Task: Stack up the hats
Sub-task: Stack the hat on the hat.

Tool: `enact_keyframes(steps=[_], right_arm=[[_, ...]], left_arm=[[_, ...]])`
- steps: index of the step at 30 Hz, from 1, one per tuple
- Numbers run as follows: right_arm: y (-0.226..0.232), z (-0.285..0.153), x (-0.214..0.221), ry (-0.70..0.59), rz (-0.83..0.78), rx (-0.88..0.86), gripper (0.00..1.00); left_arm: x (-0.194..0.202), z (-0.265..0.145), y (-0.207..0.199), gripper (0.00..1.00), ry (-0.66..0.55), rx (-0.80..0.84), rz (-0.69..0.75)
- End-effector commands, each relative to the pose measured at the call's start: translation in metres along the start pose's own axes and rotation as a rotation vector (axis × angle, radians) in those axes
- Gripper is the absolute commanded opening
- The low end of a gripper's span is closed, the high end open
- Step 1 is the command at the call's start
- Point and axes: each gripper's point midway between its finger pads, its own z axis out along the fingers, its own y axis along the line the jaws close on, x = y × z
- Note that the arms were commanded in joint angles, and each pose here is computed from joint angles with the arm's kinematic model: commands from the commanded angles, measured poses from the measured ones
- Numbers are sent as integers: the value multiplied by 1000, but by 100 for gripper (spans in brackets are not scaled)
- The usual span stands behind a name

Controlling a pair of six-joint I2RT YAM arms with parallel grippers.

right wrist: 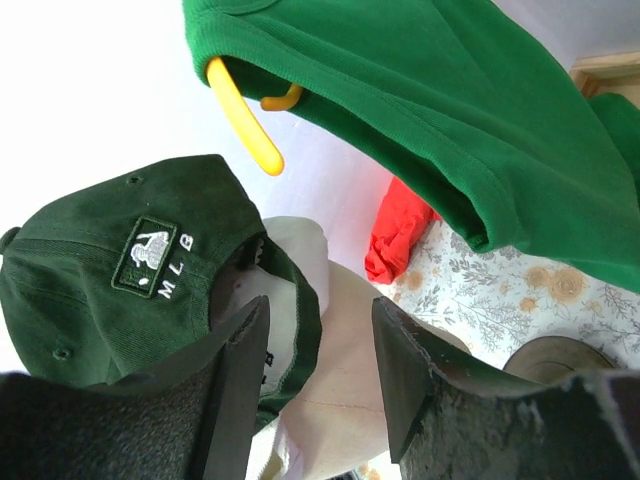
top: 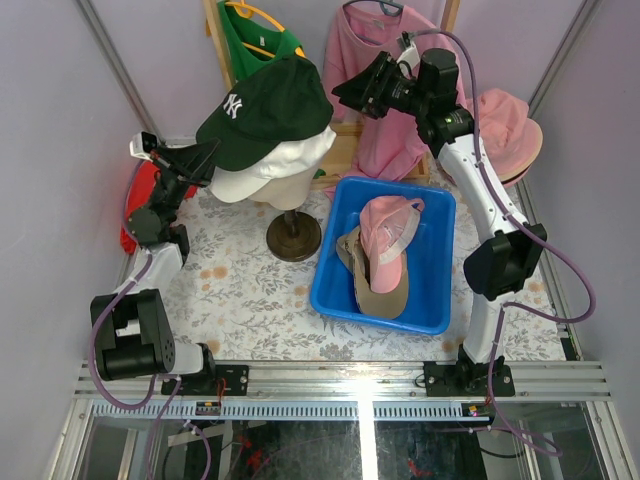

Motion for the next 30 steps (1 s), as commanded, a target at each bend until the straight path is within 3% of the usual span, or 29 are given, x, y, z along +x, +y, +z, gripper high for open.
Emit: enact_keyframes(steps=[1,24,30], right_arm=[[35,-7,-11,-6,-33,-109,53],[21,-5,19,94,-12,-146,52],[34,-10,24,99,27,-237,52]], left_arm=[[14,2,-45,0,90,85,-339],[32,17,-36,0,146,91,-377],[32,16,-34,0,144,89,-382]])
